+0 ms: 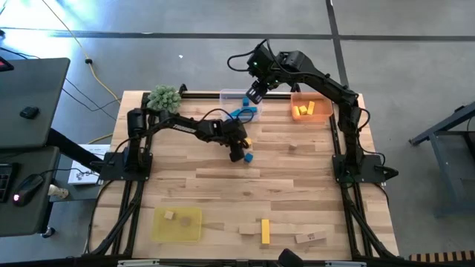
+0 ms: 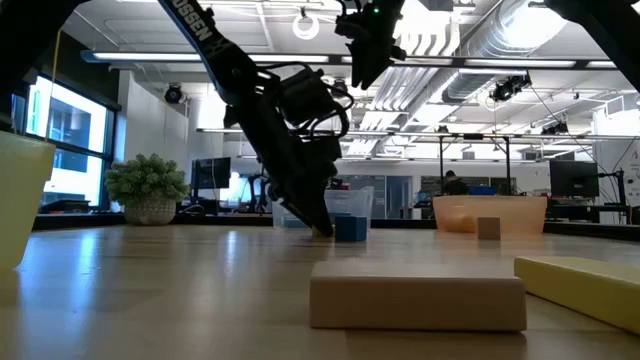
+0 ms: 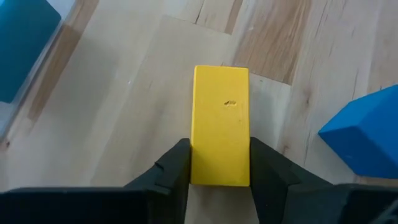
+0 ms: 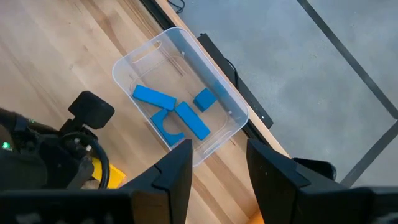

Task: Sort & place blocks by color
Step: Put the yellow block into the orange bin

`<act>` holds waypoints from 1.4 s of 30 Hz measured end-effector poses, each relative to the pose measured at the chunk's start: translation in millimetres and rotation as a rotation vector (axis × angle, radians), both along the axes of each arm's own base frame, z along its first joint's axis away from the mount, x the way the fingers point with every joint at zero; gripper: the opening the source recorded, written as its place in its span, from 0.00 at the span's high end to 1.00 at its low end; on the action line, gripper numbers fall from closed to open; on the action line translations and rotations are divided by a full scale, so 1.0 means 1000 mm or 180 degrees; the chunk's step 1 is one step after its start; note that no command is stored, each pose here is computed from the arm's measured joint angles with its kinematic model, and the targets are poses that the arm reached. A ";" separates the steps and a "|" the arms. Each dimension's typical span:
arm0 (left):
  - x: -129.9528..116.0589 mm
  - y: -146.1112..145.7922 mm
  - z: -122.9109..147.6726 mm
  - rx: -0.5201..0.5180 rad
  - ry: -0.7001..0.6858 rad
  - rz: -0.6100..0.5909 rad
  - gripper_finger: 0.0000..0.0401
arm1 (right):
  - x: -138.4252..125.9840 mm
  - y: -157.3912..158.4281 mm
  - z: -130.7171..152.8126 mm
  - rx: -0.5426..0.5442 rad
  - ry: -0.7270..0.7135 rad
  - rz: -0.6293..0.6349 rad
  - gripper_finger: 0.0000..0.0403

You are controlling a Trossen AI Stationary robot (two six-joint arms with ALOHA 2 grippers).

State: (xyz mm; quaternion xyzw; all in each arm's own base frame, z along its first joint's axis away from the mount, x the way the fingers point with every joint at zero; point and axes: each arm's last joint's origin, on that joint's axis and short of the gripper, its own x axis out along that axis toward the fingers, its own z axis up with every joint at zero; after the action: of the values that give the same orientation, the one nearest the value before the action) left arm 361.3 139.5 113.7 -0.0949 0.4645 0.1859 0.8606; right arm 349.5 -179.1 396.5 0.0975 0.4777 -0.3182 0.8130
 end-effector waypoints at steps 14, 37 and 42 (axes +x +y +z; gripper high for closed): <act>-0.005 -0.003 0.024 -0.0137 -0.0168 0.0121 0.74 | -0.004 -0.007 0.000 -0.0092 0.0128 0.0190 0.65; -0.040 -0.005 0.136 0.0438 -0.0965 0.0657 0.74 | -0.010 -0.029 0.002 0.0190 -0.0226 0.0686 0.65; -0.054 -0.004 0.155 0.0688 -0.0938 0.0656 0.74 | -0.007 -0.029 0.004 0.0262 -0.0411 0.0778 0.65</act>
State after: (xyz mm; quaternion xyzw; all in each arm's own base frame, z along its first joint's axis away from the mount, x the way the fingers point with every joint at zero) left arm 307.5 135.0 268.4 -0.0752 0.2989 0.3059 0.9008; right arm 342.6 -207.8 400.5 0.0922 0.4454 -0.1900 0.8701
